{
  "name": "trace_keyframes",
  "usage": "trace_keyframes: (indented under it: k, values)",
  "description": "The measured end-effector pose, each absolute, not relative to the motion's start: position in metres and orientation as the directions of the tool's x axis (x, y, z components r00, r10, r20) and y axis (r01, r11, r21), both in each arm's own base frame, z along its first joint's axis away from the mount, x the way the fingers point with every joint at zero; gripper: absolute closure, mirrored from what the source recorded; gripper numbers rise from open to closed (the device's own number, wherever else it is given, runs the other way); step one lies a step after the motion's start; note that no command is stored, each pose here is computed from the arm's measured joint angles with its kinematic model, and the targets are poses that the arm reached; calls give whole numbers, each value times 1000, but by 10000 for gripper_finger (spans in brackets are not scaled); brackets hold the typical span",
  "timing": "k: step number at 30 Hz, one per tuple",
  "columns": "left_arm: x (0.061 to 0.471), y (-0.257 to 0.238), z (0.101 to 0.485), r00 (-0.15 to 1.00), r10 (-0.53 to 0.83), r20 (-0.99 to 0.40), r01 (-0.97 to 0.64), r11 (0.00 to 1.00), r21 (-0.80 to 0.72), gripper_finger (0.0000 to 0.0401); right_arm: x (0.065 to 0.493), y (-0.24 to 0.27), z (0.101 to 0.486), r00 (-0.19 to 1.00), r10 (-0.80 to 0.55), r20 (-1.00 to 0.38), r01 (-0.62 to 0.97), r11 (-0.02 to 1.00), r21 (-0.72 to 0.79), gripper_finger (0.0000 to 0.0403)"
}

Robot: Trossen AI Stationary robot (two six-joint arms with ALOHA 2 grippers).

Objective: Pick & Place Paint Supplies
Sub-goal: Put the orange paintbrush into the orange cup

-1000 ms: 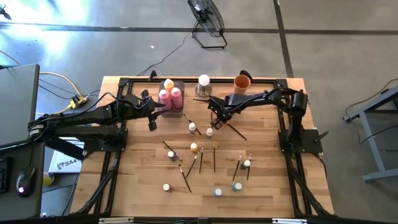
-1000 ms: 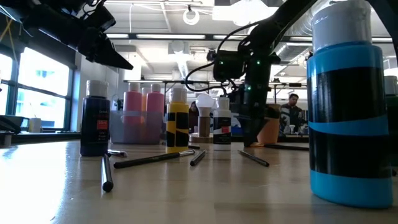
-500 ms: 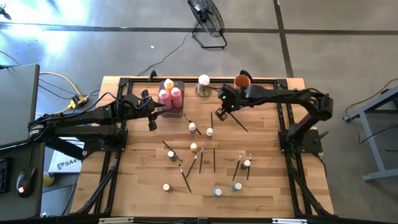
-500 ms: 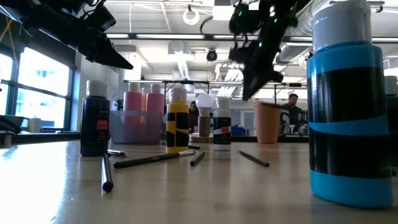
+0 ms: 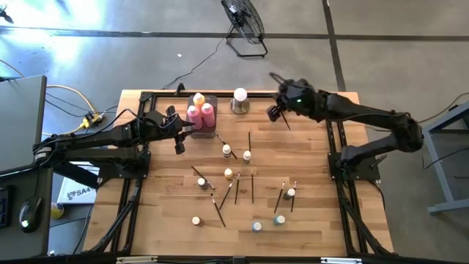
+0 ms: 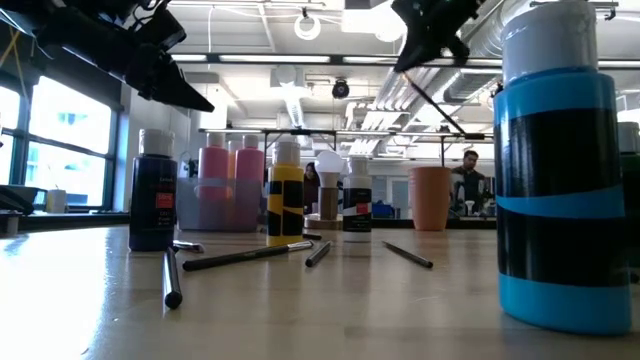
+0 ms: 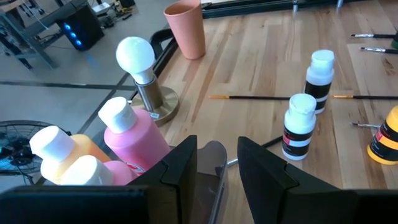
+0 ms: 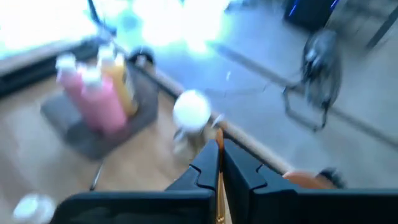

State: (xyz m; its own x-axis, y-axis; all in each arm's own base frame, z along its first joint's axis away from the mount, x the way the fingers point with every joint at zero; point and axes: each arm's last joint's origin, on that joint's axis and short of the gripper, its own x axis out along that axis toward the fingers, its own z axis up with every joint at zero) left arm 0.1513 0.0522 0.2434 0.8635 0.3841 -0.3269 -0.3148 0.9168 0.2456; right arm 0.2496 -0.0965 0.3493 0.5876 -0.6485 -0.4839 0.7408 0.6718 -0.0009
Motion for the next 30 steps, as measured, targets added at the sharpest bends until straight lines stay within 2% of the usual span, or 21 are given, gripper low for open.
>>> trace_keyframes:
  k: [7, 13, 17, 25, 30]
  values:
    - [151, 52, 243, 864, 384, -327, -315, 917, 246, 290, 237, -95, 377, 607, -733, -307, 761, 647, -40, 399]
    - [151, 52, 243, 864, 384, -327, -315, 917, 245, 290, 236, -96, 382, 568, -781, -259, 788, 607, -105, 399]
    - [151, 52, 243, 864, 384, -327, -315, 917, 245, 290, 238, -98, 368, 541, -803, -251, 807, 579, -113, 399]
    - [151, 52, 243, 863, 384, -327, -315, 917, 246, 290, 242, -101, 314, 547, -808, -217, 816, 573, -79, 399]
    - [151, 52, 243, 863, 384, -327, -315, 917, 246, 290, 240, -110, 314, 533, -832, -154, 836, 546, -52, 399]
